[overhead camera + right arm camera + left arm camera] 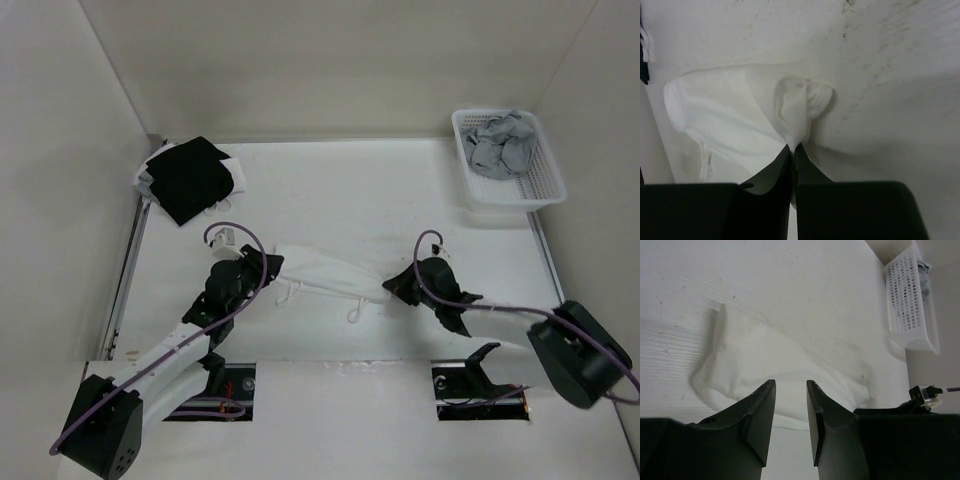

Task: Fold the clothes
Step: Fold the tank top

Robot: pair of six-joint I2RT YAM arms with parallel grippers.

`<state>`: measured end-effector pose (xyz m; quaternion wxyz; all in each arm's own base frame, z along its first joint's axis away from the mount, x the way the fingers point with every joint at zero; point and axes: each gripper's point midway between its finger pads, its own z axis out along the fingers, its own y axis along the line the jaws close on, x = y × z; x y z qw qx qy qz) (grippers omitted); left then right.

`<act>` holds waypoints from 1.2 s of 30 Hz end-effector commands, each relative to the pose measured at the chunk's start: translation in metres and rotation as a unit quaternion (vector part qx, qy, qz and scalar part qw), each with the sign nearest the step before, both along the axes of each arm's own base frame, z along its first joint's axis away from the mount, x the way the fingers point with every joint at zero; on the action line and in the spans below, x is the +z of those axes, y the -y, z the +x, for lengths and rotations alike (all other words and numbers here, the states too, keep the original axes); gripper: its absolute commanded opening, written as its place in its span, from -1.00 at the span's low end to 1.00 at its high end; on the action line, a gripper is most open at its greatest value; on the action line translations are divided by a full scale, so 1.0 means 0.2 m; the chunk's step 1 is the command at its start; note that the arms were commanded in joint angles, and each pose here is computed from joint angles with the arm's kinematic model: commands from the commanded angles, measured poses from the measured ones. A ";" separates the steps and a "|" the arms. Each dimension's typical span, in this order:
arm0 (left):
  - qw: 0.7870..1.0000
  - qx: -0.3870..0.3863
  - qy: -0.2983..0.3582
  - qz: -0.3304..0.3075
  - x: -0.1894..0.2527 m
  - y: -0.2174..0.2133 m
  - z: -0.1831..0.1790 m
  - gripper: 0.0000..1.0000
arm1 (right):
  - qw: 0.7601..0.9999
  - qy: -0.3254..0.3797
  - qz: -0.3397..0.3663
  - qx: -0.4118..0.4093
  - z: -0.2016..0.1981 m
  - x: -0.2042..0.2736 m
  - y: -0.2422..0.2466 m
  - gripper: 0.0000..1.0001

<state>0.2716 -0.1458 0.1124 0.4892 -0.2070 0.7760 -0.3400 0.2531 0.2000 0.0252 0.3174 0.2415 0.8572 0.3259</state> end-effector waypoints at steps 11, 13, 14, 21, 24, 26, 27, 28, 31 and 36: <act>0.998 -0.060 0.020 -0.012 0.05 0.16 -0.08 -0.41 | 0.988 0.070 -0.133 0.030 -0.18 0.58 0.14 -0.83; 0.997 -0.064 0.025 -0.017 0.07 0.17 -0.09 -0.41 | 0.984 0.074 -0.153 0.054 -0.14 0.65 0.05 -0.82; 0.997 -0.065 0.028 -0.019 0.08 0.17 -0.10 -0.41 | 0.982 0.076 -0.162 0.066 -0.12 0.68 -0.01 -0.82; 0.996 -0.071 0.036 -0.033 0.09 0.17 -0.13 -0.40 | 0.965 0.048 -0.215 0.144 0.07 0.65 -0.45 -0.78; 0.996 -0.069 0.040 -0.043 0.10 0.15 -0.14 -0.40 | 0.956 0.036 -0.231 0.177 0.13 0.56 -0.66 -0.77; 0.995 -0.067 0.047 -0.049 0.12 0.15 -0.14 -0.40 | 0.955 0.028 -0.232 0.182 0.17 0.51 -0.77 -0.65; 0.995 -0.066 0.049 -0.051 0.13 0.14 -0.14 -0.40 | 0.956 0.027 -0.229 0.180 0.20 0.48 -0.83 -0.52; 0.995 -0.066 0.050 -0.052 0.14 0.14 -0.14 -0.40 | 0.957 0.025 -0.225 0.181 0.22 0.47 -0.88 -0.37; 0.994 -0.073 0.055 -0.052 0.17 0.15 -0.15 -0.40 | 0.964 0.046 -0.188 0.181 0.22 0.52 -0.99 0.00; 0.994 -0.086 0.057 -0.048 0.21 0.21 -0.14 -0.39 | 0.975 0.118 -0.110 0.154 0.15 0.76 -0.90 0.16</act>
